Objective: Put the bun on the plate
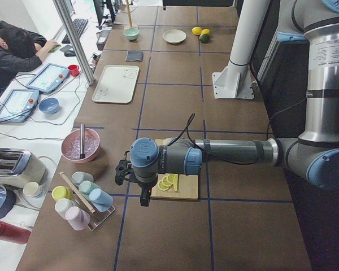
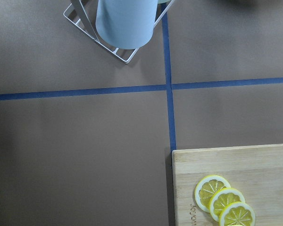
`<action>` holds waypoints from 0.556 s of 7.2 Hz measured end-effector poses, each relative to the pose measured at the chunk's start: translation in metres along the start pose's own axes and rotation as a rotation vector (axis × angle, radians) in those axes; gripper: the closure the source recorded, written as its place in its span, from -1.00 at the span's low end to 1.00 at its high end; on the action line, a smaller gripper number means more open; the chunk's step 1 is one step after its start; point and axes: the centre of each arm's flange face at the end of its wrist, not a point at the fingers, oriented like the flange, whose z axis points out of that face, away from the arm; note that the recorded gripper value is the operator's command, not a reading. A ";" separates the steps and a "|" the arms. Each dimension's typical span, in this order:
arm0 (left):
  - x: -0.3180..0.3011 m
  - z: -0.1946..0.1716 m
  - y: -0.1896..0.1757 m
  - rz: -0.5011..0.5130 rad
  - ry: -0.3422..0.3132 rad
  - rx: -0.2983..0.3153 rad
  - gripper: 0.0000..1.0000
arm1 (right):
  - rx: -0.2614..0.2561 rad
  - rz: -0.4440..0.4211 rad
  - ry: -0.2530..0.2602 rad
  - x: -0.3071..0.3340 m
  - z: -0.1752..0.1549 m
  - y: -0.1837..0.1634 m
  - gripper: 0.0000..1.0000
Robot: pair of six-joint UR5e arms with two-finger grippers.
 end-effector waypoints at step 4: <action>0.004 -0.004 -0.003 0.005 0.001 0.010 -1.00 | 0.068 0.029 -0.066 -0.062 0.069 0.057 -0.99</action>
